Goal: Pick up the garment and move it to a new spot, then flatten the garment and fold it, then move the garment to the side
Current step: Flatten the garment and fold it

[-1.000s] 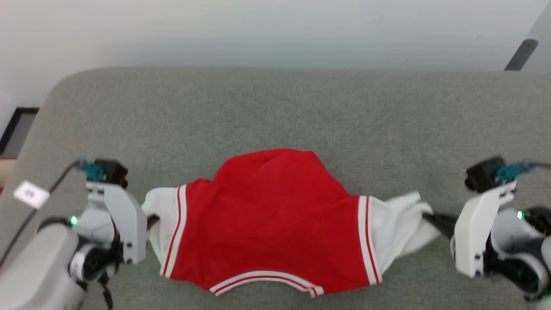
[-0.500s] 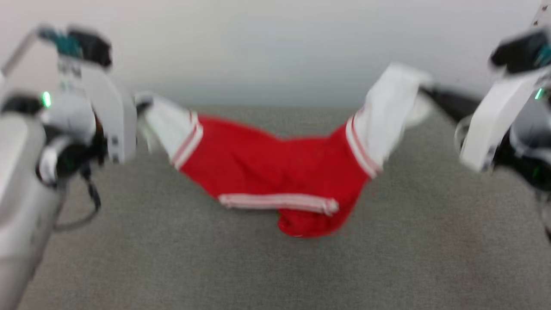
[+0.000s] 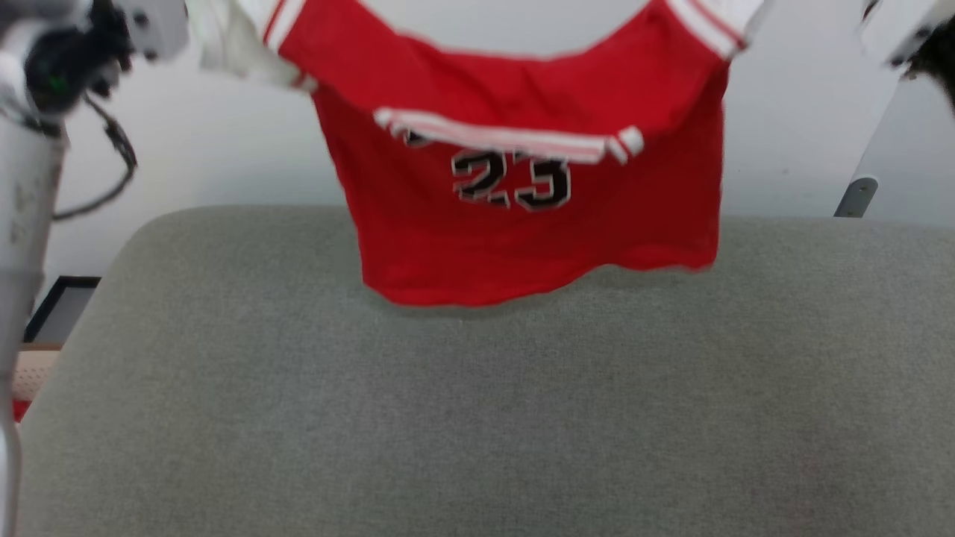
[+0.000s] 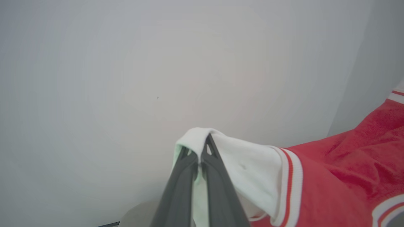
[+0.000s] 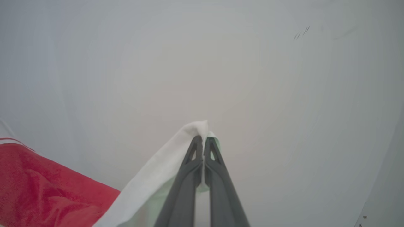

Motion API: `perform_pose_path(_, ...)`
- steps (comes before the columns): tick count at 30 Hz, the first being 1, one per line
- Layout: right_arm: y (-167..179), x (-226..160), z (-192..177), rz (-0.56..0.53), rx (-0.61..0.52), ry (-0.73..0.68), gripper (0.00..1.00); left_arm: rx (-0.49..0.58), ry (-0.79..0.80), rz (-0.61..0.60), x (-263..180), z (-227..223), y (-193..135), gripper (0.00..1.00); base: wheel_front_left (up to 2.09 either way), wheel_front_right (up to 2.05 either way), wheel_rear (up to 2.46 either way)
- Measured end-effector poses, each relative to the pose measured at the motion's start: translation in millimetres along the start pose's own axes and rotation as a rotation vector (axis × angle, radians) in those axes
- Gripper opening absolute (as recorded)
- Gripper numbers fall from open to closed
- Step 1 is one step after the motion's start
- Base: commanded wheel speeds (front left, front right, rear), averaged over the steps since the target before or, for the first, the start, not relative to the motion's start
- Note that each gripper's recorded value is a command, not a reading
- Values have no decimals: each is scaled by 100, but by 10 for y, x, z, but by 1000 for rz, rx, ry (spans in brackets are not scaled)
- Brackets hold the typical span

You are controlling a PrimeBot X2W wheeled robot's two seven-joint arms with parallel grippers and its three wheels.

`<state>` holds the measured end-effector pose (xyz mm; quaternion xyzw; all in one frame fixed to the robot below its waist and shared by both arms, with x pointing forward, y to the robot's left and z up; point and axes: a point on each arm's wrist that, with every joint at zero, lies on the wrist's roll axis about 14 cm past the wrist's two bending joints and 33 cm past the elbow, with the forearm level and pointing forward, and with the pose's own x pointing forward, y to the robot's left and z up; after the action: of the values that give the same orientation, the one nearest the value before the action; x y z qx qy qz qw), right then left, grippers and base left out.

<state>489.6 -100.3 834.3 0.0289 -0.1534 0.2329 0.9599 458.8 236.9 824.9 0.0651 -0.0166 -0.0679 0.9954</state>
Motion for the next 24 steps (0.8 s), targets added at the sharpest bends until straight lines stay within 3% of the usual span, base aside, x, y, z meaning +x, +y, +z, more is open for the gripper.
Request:
perform_pose_path(5,-115,97,142,-43,-8,-35,0,-22,-62,26,25,216,83,0,0,0,0)
perform_pose_path(16,-440,416,70,-93,-14,-57,0,-12,-74,6,440,162,58,0,0,0,0)
perform_pose_path(24,-797,905,-386,-142,-108,-104,0,-18,-133,-16,1195,-111,-94,0,0,0,0)
